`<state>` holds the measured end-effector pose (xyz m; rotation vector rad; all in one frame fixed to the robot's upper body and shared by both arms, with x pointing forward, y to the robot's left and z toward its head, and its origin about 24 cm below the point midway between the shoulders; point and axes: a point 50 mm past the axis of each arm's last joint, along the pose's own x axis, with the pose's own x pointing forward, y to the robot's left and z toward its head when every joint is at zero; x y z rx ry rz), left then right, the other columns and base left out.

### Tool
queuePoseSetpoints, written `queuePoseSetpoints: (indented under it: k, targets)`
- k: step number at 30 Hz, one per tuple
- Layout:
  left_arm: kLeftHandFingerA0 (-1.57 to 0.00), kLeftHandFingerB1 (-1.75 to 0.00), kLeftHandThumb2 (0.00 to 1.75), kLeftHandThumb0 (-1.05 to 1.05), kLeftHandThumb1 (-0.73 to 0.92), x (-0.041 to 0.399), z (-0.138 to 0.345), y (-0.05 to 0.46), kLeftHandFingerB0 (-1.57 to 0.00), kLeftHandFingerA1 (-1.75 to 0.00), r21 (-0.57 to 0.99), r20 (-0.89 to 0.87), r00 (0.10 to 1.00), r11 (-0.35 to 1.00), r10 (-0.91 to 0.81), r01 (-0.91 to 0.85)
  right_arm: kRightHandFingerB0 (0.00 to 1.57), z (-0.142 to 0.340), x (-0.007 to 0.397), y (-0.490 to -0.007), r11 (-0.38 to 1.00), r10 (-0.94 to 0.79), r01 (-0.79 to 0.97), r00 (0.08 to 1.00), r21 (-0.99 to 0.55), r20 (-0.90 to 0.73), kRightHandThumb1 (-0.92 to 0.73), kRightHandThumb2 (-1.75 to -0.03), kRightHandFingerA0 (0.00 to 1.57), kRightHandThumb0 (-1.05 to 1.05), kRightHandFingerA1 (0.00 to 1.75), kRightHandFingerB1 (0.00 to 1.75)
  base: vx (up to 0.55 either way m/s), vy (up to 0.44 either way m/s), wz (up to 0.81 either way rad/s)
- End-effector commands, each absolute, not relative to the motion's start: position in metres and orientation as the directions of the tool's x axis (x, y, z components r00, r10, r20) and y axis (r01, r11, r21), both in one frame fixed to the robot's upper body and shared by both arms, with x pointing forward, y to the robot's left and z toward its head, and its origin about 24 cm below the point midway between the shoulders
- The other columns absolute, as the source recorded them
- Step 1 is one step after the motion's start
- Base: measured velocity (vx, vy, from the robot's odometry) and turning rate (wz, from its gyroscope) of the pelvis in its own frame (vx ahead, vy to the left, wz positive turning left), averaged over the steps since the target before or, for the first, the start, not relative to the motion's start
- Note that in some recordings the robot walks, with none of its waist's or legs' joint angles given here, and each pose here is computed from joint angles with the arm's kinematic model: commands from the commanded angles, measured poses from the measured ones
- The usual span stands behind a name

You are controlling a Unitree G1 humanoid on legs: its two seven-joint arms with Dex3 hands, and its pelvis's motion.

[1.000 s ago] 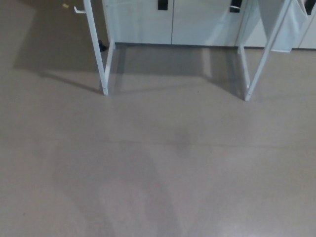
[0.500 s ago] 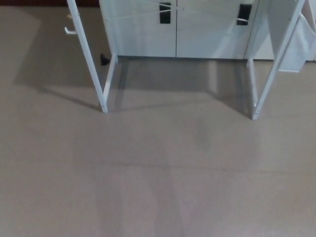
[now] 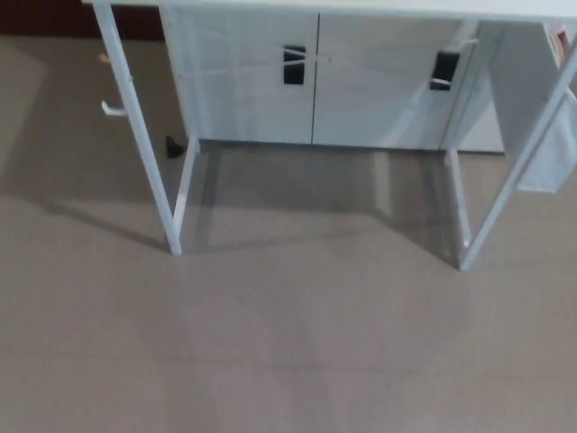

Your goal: The robot walks towards a file tray kept in the middle of a desk and uses its right hand to grab a tray and pulls it out towards itself

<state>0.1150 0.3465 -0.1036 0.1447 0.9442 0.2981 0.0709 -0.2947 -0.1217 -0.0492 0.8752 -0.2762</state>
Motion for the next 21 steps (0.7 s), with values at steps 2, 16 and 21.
queuePoseSetpoints:
  k: [2, 16, 21]
  targets:
    - [-0.54, -0.69, 0.99, -0.28, 0.23, 0.1147, -0.101, 0.3498, -0.36, -0.81, 0.266, -0.765, 0.561, 0.949, 0.316, -0.172, 0.22, -0.1197, 0.0709, -0.3008, 0.961, -0.274, 0.203, 0.615, -0.188, -0.739, -0.35, -0.83, 0.53, -0.2, 0.69, 0.53, 0.21, -0.159, 0.12]
    - [-0.53, -0.75, 1.02, -0.34, 0.26, 0.1136, -0.1011, 0.3495, -0.41, -0.82, 0.272, -0.77, 0.558, 0.95, 0.31, -0.152, 0.23, -0.1184, 0.0678, -0.2983, 0.965, -0.259, 0.189, 0.613, -0.18, -0.746, -0.34, -0.83, 0.49, -0.2, 0.68, 0.54, 0.34, -0.145, 0.02]
    - [-0.5, -0.8, 1.07, -0.29, 0.23, 0.1142, -0.1016, 0.3495, -0.41, -0.9, 0.263, -0.774, 0.553, 0.951, 0.309, -0.162, 0.23, -0.1173, 0.0689, -0.2971, 0.965, -0.259, 0.185, 0.615, -0.184, -0.745, -0.34, -0.83, 0.5, -0.2, 0.68, 0.54, 0.35, 0.154, -0.19]
